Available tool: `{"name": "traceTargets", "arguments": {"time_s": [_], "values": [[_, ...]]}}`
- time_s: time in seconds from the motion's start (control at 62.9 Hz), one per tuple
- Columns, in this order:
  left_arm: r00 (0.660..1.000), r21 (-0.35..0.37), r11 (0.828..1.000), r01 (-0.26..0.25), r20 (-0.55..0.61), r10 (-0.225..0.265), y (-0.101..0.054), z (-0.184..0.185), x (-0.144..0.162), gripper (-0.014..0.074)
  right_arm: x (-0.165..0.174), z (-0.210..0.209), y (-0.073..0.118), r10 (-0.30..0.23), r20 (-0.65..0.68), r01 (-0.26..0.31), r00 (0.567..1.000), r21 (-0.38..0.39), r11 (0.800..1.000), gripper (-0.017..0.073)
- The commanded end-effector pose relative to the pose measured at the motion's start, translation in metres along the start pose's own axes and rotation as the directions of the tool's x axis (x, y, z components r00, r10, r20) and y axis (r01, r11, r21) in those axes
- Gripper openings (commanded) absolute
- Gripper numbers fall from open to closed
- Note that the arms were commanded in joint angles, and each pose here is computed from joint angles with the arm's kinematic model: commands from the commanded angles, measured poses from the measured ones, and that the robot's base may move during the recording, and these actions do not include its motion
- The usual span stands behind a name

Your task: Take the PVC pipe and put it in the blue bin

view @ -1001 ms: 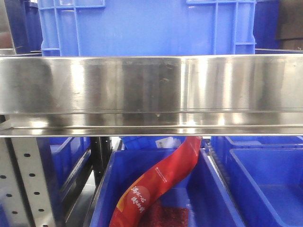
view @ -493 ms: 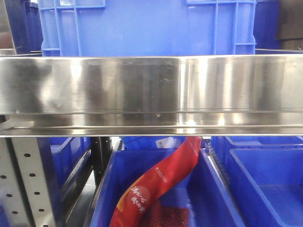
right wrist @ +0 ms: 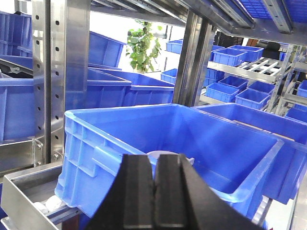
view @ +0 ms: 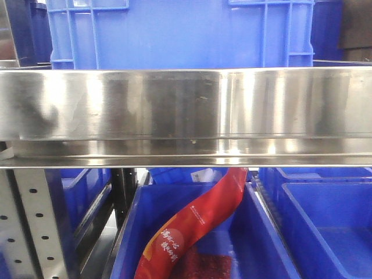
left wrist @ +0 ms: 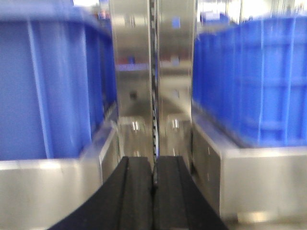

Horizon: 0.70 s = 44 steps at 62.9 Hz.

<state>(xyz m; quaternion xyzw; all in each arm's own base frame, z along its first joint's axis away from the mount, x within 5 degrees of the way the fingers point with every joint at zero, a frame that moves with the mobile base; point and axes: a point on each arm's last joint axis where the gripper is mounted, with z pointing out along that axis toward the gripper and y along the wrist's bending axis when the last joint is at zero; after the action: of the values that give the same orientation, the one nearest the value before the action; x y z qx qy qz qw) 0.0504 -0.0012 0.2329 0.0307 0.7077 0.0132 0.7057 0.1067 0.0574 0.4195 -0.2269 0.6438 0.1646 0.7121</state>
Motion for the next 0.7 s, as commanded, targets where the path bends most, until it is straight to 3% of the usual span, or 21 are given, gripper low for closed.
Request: {"name": "traceTargets", "arguments": {"time_s": [0.0,0.175,0.366,0.684], "values": [[0.999,-0.002,1.000,0.003,-0.045,-0.003,-0.0001,-0.0003,0.0052,-0.0111,-0.0010,-0.0012,-0.0010,-0.006,0.011,0.006,1.000,0.015,1.000,-0.0162],[0.997,0.000,1.000,0.003,-0.074,-0.003,-0.0005,0.0006,0.0114,-0.0111,-0.0010,-0.0012,-0.0010,-0.006,0.011,0.006,1.000,0.015,1.000,-0.0162],[1.000,-0.004,1.000,0.003,-0.006,-0.003,-0.0001,0.0008,0.0052,-0.0111,-0.0010,-0.0012,-0.0010,-0.006,0.011,0.006,1.000,0.015,1.000,-0.0162],[1.000,-0.004,1.000,0.003,-0.002,-0.003,-0.0002,0.0009,0.0053,-0.0111,-0.0010,-0.0012,-0.0010,-0.006,0.011,0.006,1.000,0.015,1.000,-0.0162]]}}
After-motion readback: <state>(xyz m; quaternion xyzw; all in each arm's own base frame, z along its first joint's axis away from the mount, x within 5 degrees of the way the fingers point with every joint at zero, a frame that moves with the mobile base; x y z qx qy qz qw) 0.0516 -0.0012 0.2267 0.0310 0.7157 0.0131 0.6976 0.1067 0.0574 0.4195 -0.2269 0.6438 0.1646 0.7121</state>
